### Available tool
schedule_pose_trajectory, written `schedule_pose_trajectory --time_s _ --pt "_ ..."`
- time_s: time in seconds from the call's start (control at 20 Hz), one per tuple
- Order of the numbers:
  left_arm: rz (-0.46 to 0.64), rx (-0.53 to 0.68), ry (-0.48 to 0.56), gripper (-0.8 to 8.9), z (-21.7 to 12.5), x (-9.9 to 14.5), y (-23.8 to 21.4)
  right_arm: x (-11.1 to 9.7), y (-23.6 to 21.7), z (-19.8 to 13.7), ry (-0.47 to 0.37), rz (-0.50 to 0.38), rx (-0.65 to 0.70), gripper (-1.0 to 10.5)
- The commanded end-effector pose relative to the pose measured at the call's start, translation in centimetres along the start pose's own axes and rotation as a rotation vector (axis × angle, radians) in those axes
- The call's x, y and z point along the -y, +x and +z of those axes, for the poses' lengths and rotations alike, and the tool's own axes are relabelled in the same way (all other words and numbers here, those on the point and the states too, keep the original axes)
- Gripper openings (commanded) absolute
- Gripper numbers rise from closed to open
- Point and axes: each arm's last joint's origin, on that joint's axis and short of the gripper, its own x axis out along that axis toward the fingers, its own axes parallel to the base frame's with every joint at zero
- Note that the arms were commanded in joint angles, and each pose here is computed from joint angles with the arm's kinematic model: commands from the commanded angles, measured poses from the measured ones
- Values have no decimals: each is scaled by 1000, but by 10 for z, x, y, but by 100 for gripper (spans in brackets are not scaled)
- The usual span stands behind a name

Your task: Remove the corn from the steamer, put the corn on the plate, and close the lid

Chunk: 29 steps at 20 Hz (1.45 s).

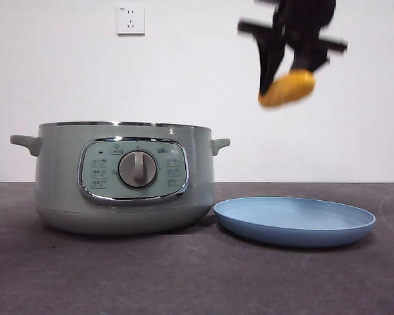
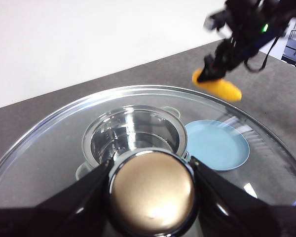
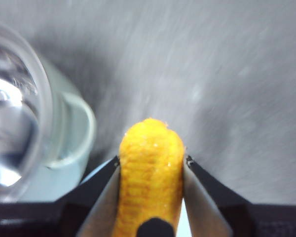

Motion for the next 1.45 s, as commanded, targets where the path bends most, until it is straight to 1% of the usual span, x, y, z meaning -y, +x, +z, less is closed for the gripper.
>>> schedule_pose_trajectory --time_s 0.05,0.25,0.5,0.6,0.9,1.0,1.05,1.1,1.2,1.25,1.3,1.45 --pt "3 65 3 -8 5 1 -7 0 35 -29 16 24 -48 -12" --pt "2 44 0 -8 3 1 -7 2 74 -75 75 48 -43 -12" --pt "5 41 -2 -8 3 1 -7 4 97 -116 83 50 -9 -12" --pt "5 40 -2 -8 3 1 -7 4 100 -124 88 49 10 -12" --pt "2 9 -6 -8 8 -1 7 11 116 -135 102 27 -47 -10" --pt "2 7 -6 -8 12 -2 15 11 116 -135 102 27 -50 11" --pt "2 10 -6 -8 14 -3 19 11 115 -134 102 28 -45 43" --pt "2 13 -5 -8 17 -4 23 11 113 -133 102 29 -40 152" --pt "-7 15 -5 -8 21 -5 33 11 108 -130 101 31 -25 432" --pt "-31 21 -4 -8 23 -5 40 11 101 -127 101 32 -11 557" --pt "-49 27 -3 -8 24 -5 45 11 95 -124 101 33 4 601" --pt "-52 32 -3 -8 19 -8 72 11 63 -112 101 40 73 604"
